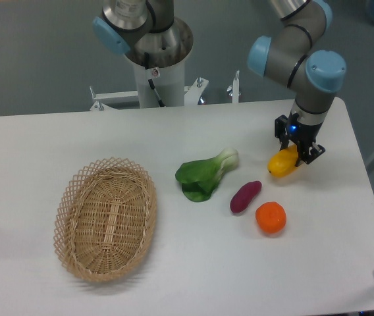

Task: Place the mango on the table
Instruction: 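Lower the yellow mango onto the table beside the sweet potato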

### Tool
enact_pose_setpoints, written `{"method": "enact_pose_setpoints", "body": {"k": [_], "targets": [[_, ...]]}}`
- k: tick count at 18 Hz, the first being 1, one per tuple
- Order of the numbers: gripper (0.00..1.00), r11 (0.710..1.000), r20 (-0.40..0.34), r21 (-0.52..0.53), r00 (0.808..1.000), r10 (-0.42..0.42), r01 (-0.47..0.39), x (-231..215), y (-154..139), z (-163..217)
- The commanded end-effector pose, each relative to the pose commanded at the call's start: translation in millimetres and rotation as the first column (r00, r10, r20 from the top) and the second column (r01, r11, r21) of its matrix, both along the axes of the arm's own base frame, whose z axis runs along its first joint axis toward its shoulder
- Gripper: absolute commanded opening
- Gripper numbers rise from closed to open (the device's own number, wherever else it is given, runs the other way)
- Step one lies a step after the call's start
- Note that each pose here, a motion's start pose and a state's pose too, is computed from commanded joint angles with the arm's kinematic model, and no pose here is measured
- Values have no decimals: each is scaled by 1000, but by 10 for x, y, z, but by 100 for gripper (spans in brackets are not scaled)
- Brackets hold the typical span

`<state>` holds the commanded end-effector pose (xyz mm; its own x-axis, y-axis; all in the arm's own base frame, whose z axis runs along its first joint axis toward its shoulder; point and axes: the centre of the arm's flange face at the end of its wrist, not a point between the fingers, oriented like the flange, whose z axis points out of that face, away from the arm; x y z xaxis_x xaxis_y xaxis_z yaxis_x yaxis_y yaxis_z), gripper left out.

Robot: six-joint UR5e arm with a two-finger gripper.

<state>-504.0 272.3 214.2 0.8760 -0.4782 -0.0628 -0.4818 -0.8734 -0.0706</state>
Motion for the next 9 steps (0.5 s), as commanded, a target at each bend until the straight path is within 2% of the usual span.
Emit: {"method": "enact_pose_setpoints", "body": {"k": [2,4,6,7,8,9], "targets": [[54,1000,10,-4,1000,1,-1,36,50,-47],[62,1000,13,-4,1000,26,-26,46,57,-53],[63,1000,11,-3,1000,15,-15,45,57,-52],[73,1000,7,-2,1000,15,-15,29,53,-38],[90,1000,0,1,1000,15,-15,7,60,-11],[100,1000,-3,2,1000,17,-17,-3,63,1]]}}
